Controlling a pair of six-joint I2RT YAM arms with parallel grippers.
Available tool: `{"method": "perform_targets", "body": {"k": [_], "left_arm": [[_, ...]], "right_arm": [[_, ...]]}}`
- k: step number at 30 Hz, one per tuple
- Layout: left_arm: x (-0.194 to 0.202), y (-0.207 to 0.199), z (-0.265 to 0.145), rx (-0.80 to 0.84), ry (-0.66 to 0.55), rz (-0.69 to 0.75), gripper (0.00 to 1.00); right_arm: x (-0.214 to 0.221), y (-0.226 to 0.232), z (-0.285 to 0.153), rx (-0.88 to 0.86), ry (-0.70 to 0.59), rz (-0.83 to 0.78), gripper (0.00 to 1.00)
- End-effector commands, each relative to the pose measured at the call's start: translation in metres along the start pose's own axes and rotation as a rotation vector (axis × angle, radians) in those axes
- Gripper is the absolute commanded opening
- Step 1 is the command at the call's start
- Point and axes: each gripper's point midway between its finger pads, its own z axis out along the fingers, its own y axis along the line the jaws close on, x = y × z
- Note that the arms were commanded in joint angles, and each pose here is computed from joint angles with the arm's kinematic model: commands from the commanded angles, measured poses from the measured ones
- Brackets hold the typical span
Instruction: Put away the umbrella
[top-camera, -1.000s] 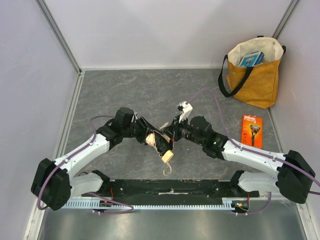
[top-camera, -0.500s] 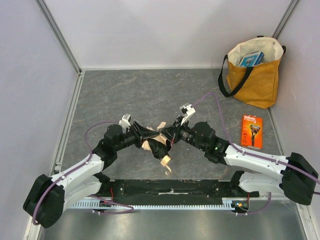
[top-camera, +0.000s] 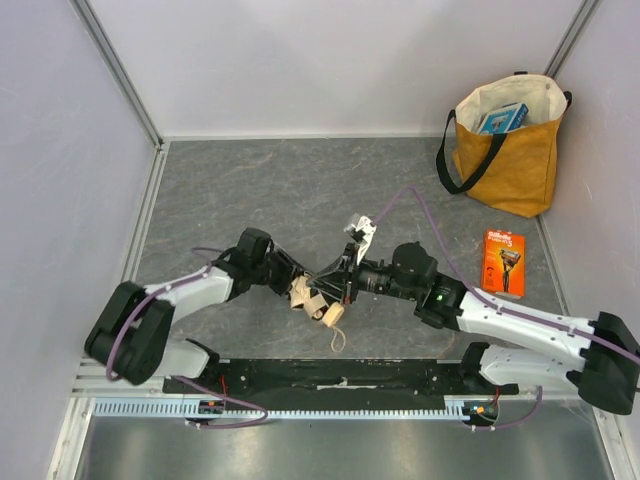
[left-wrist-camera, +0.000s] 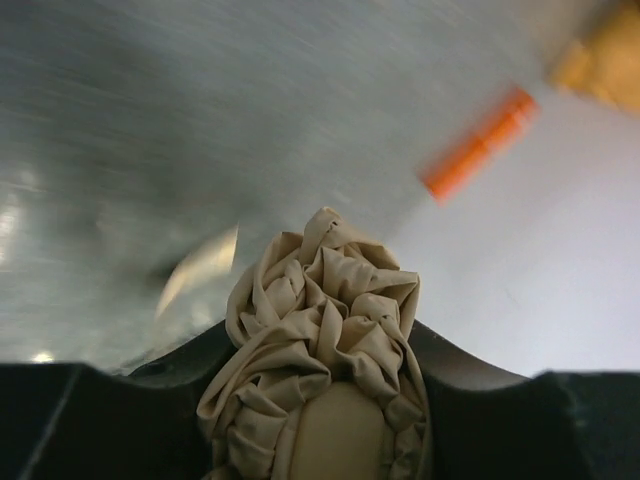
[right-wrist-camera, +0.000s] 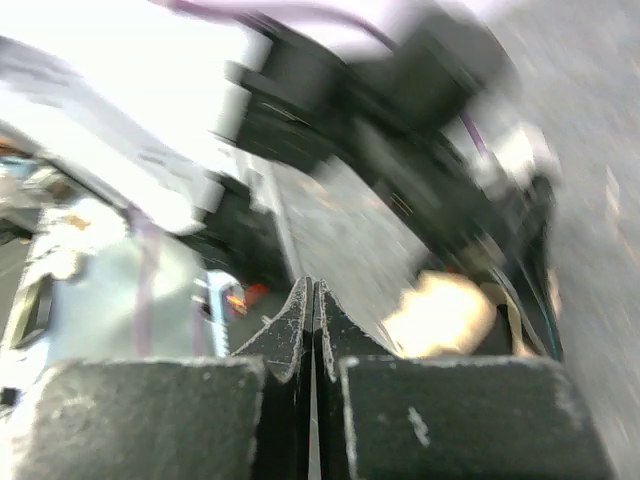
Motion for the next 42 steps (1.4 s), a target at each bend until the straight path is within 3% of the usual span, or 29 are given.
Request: {"method": "perform_targets", "body": {"k": [1,4,5,9,12,14,15,17,22,29,34,37,40,42], "left_arm": [[-0.02,0.09,-0.005,-0.392,-0.1,-0.113,0.02],[-0.031,0.077,-0.001,-0.269,-0.155,-0.011,0.02],[-0.034,0.074,-0.002,-0.232,-0.178,0.026,0.02],[-0.035,0.049,-0.008,-0.054,-0.217,0.154,0.02],[-0.028,0.014,-0.022,0.189,-0.247,0.214,0.02],[-0.026,-0.012,-0.036,0.301,-0.282,0.276,0.02],[-0.023,-0.024,-0.043,0.338,-0.299,0.34,0.02],[-0.018,-0.045,-0.056,0.382,-0.32,0.439,0.02],[-0.009,-0.071,-0.072,0.407,-0.336,0.572,0.02],[0.001,-0.079,-0.079,0.443,-0.302,0.552,0.02],[0.008,-0.09,-0.09,0.479,-0.297,0.545,0.02],[0.01,-0.095,-0.094,0.484,-0.297,0.544,0.02],[0.014,-0.101,-0.097,0.503,-0.286,0.534,0.02],[0.013,-0.101,-0.096,0.501,-0.286,0.527,0.02]], "right_arm": [[-0.116,0.101,-0.027,-0.328,-0.319,-0.209,0.0],[-0.118,0.069,-0.023,-0.149,-0.333,-0.197,0.0],[-0.124,0.041,-0.022,0.013,-0.339,-0.173,0.0],[-0.102,-0.023,-0.017,0.369,-0.204,-0.064,0.02],[-0.05,-0.043,-0.004,0.434,-0.015,0.012,0.23],[-0.028,-0.031,0.002,0.343,0.072,0.021,0.45],[-0.02,-0.023,0.006,0.285,0.111,0.014,0.61],[-0.006,-0.006,0.008,0.173,0.206,-0.012,0.81],[0.0,0.016,0.015,0.042,0.311,-0.05,0.95],[0.003,0.006,0.047,0.113,0.337,-0.124,0.94],[0.015,-0.022,0.056,0.349,0.347,-0.237,0.84],[0.021,-0.022,0.058,0.409,0.348,-0.299,0.8],[0.028,-0.023,0.062,0.464,0.351,-0.326,0.69],[0.033,-0.022,0.064,0.497,0.351,-0.351,0.69]]}}
